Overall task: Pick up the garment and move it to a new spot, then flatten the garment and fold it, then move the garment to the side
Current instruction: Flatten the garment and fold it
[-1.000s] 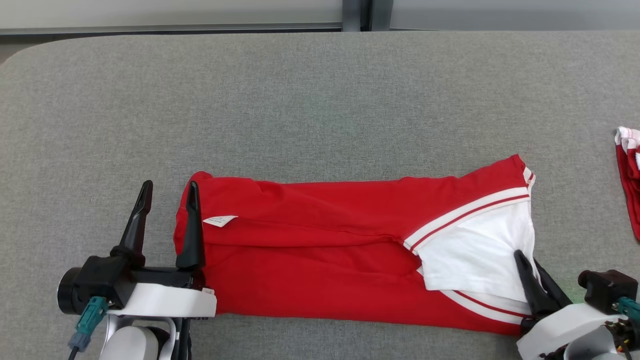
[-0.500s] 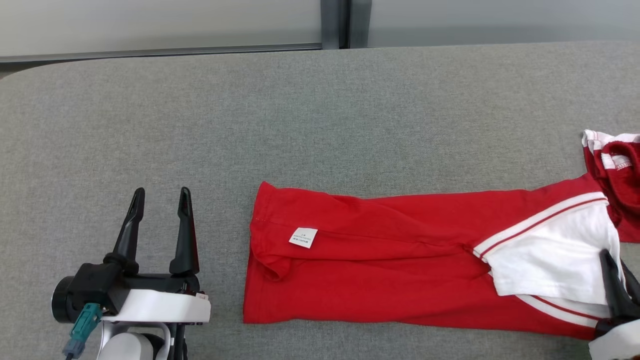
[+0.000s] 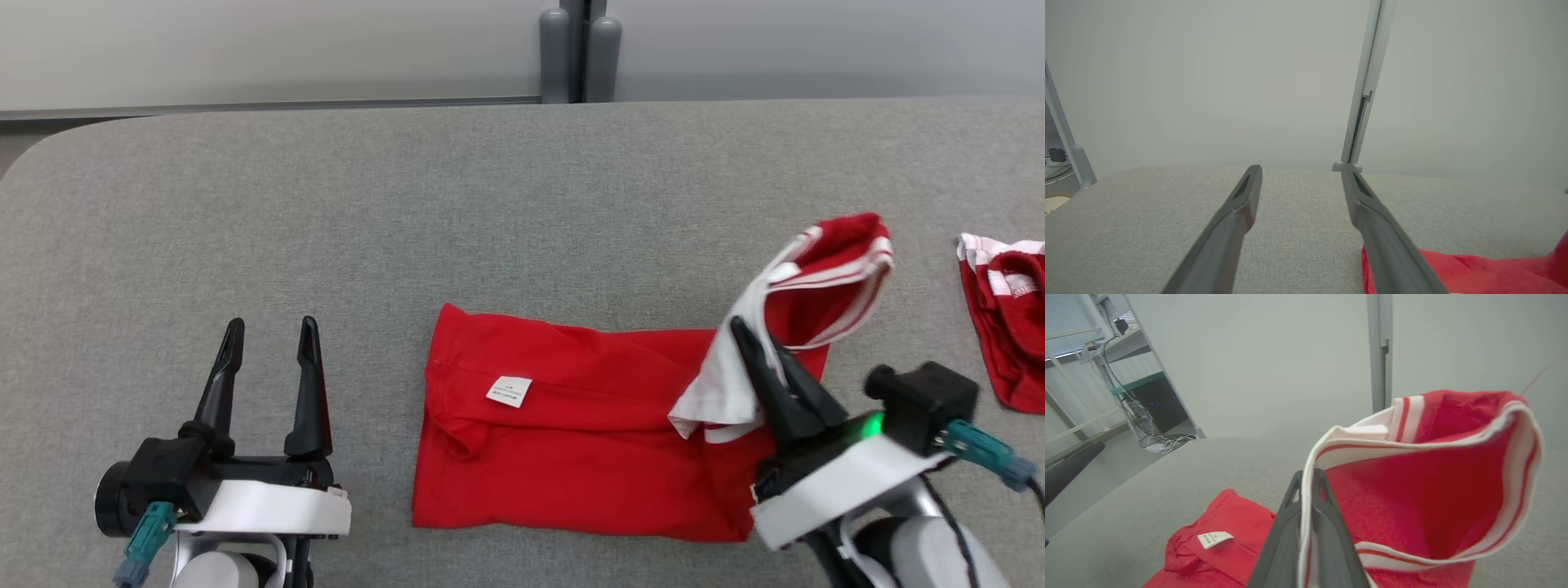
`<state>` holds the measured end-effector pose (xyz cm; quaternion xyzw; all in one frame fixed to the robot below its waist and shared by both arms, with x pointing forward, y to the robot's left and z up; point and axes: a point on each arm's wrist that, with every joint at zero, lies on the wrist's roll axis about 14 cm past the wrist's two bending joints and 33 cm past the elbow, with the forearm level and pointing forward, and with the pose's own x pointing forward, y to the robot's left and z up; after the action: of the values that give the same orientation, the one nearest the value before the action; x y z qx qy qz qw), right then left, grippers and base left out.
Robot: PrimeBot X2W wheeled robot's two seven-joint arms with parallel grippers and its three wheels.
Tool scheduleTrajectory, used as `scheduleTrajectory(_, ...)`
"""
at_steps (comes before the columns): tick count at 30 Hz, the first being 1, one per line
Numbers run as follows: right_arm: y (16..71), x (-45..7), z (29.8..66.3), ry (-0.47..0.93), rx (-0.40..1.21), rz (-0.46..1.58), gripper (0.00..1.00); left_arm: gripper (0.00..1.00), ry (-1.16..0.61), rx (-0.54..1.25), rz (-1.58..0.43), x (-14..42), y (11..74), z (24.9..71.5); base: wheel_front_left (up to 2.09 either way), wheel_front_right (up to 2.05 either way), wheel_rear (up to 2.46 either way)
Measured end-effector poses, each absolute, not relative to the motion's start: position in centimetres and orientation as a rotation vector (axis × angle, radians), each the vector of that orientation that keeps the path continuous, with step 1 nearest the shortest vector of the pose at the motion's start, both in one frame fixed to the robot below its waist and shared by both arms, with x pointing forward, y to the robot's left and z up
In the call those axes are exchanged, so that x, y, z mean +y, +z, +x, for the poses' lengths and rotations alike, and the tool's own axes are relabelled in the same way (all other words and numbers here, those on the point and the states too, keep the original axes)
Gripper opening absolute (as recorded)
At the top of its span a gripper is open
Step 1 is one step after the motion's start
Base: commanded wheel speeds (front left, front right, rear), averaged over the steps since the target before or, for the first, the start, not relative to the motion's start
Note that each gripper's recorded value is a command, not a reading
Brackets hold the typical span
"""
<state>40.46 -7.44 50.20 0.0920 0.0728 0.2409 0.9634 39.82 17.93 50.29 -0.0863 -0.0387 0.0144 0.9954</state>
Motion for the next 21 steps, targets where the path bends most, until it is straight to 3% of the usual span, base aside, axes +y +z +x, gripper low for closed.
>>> scheduleTrajectory(7,49.5,3.1,39.2,0.742,0.211,0.331,0.0,1.0,0.07,-0.074,-0.173,19.1,50.1,39.5,0.0,0.0,0.0)
scheduleTrajectory(15,45.6,9.0,36.4,0.898,0.366,0.393,0.0,1.0,0.103,-0.044,-0.176,20.0,49.1,39.3,0.0,0.0,0.0)
scheduleTrajectory(16,45.1,9.2,36.3,0.901,0.381,0.388,0.16,1.0,0.104,-0.043,-0.177,20.0,49.1,39.4,0.0,0.0,0.0)
scheduleTrajectory(18,44.7,9.5,36.3,0.911,0.38,0.383,0.61,1.0,0.103,-0.033,-0.177,19.9,48.7,39.4,0.0,0.0,0.0)
scheduleTrajectory(19,44.6,9.7,36.3,0.917,0.38,0.376,1.0,1.0,0.102,-0.032,-0.177,19.9,48.7,39.4,0.0,0.0,0.0)
scheduleTrajectory(21,45.2,9.9,36.4,0.926,0.341,0.381,1.0,1.0,0.099,-0.031,-0.175,19.8,48.7,39.5,0.0,0.0,0.0)
